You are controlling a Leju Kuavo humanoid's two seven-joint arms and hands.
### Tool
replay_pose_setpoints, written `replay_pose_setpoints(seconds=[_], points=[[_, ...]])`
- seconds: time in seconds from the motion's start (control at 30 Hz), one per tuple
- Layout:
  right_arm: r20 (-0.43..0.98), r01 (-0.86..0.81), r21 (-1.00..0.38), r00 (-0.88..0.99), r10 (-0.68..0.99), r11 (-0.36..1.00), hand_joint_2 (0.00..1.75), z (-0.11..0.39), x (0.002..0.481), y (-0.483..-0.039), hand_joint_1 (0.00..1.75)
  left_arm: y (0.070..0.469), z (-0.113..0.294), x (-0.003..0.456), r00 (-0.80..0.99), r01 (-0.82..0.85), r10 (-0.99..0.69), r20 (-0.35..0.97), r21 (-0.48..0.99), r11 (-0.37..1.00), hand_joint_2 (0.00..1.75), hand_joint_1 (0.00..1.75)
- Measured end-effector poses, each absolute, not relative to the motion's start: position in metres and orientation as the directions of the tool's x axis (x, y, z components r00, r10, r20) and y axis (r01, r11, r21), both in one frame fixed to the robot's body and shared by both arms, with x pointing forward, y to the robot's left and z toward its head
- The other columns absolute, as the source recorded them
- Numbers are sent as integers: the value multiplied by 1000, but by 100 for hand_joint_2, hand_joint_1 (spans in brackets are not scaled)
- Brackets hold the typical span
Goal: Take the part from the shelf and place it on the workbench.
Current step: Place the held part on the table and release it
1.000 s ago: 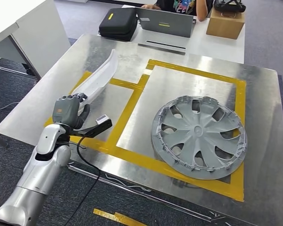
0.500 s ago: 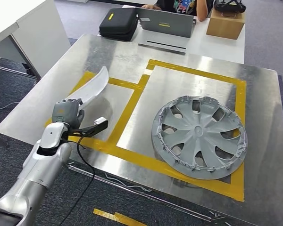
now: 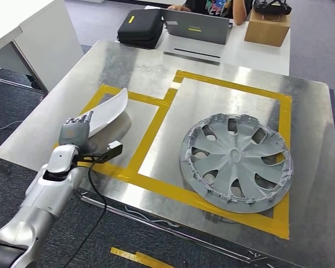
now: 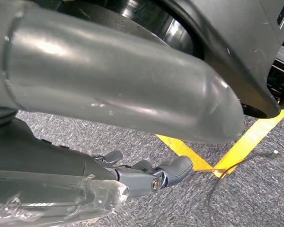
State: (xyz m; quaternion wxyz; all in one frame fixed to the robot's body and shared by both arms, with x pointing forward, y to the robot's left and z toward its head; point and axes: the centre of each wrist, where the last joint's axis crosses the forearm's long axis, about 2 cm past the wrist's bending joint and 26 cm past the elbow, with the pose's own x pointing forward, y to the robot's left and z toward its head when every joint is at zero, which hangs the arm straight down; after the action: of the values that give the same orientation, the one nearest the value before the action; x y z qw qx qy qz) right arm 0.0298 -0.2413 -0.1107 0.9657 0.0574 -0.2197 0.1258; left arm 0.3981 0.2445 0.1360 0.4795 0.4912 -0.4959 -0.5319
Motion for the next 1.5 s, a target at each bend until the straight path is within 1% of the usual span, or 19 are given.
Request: replay_pose_setpoints(seconds=[0.07, 0.13, 0.23, 0.33, 0.43, 0.5, 0.67, 1.03, 1.5], points=[[438, -261, 54, 873, 212, 964, 0, -111, 30, -241, 0, 240, 136, 395, -93, 5, -996, 0, 1000, 0, 0, 0], [438, -248, 54, 876, 200, 967, 0, -111, 29, -241, 0, 233, 137, 387, -147, -21, -986, 80, 996, 84, 0, 0], [440, -219, 53, 881, 174, 974, 0, -111, 26, -241, 0, 220, 138, 364, -243, -51, -939, 243, 964, 263, 0, 0], [439, -192, 54, 886, 150, 980, 0, -111, 22, -239, 0, 214, 142, 333, -327, -81, -860, 391, 895, 438, 0, 0], [436, -173, 55, 890, 132, 983, 0, -111, 18, -237, 0, 216, 146, 303, -391, -111, -784, 483, 820, 561, 0, 0], [433, -165, 53, 893, 126, 985, 0, -111, 16, -238, 0, 220, 147, 290, -414, -126, -754, 510, 788, 603, 0, 0], [422, -155, 51, 898, 120, 987, 0, -112, 11, -239, 0, 228, 146, 266, -427, -145, -730, 533, 757, 637, 0, 0], [428, -128, 48, 899, 96, 991, 0, -112, 10, -237, 0, 249, 143, 235, -444, -206, -698, 562, 694, 690, 0, 0], [431, -122, 53, 898, 87, 991, 0, -111, 11, -233, 0, 258, 145, 228, -442, -229, -695, 567, 678, 698, 0, 0]])
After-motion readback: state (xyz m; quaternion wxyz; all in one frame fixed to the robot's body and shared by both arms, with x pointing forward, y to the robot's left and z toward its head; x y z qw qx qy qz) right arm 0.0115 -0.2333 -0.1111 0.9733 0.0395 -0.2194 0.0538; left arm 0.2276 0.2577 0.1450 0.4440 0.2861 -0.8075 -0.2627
